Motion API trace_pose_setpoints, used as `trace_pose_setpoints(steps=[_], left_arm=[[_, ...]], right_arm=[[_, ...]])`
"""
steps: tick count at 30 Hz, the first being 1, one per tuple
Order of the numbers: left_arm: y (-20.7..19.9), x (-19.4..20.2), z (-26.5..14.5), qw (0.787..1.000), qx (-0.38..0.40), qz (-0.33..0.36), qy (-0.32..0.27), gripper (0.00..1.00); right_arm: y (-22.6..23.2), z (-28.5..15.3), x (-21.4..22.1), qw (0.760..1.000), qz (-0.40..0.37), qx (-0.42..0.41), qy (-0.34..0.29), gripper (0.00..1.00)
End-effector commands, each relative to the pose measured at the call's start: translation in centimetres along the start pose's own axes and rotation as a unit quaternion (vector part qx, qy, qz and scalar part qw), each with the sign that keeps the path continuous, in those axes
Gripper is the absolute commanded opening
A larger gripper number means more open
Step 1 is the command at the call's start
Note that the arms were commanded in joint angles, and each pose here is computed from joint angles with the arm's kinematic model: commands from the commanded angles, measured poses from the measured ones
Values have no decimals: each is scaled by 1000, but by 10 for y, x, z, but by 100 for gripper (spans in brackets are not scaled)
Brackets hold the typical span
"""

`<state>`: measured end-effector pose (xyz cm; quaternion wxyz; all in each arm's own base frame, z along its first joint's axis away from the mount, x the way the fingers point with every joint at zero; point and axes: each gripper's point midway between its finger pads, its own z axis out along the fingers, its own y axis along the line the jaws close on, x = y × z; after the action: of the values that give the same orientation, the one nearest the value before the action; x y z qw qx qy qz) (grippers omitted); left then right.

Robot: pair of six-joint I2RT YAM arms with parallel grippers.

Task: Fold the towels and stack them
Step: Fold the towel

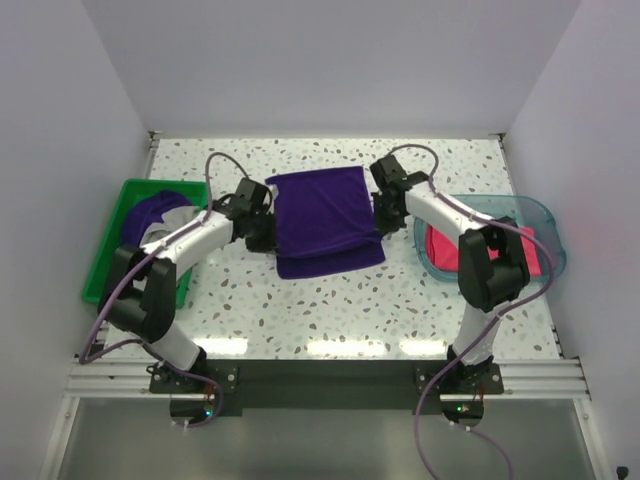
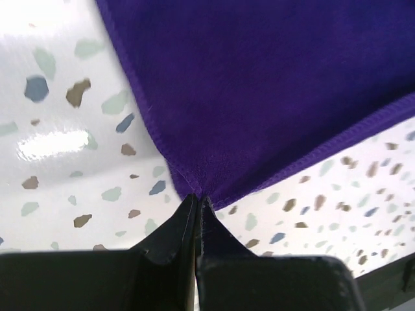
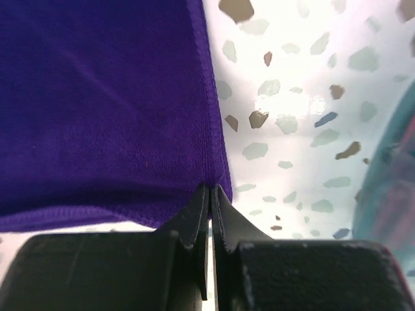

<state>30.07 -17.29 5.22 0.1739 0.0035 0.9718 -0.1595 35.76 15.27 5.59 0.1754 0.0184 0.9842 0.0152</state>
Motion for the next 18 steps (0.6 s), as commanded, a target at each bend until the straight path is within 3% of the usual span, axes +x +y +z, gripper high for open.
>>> trace_pose_setpoints(steps=[1, 8, 14, 18], left_arm=[[-28, -32, -46, 997, 23, 35, -59, 0], [-27, 10, -24, 998, 52, 26, -2, 0], [-6, 39, 16, 998, 21, 33, 52, 0], [-2, 43, 24, 998, 16, 33, 58, 0]], right_arm=[[-3, -64, -33, 998, -21, -6, -62, 0], [-10, -47, -3, 999, -22, -1, -24, 0], [-16, -16, 13, 1000, -18, 17, 2, 0], [-20, 3, 20, 999, -17, 35, 15, 0]])
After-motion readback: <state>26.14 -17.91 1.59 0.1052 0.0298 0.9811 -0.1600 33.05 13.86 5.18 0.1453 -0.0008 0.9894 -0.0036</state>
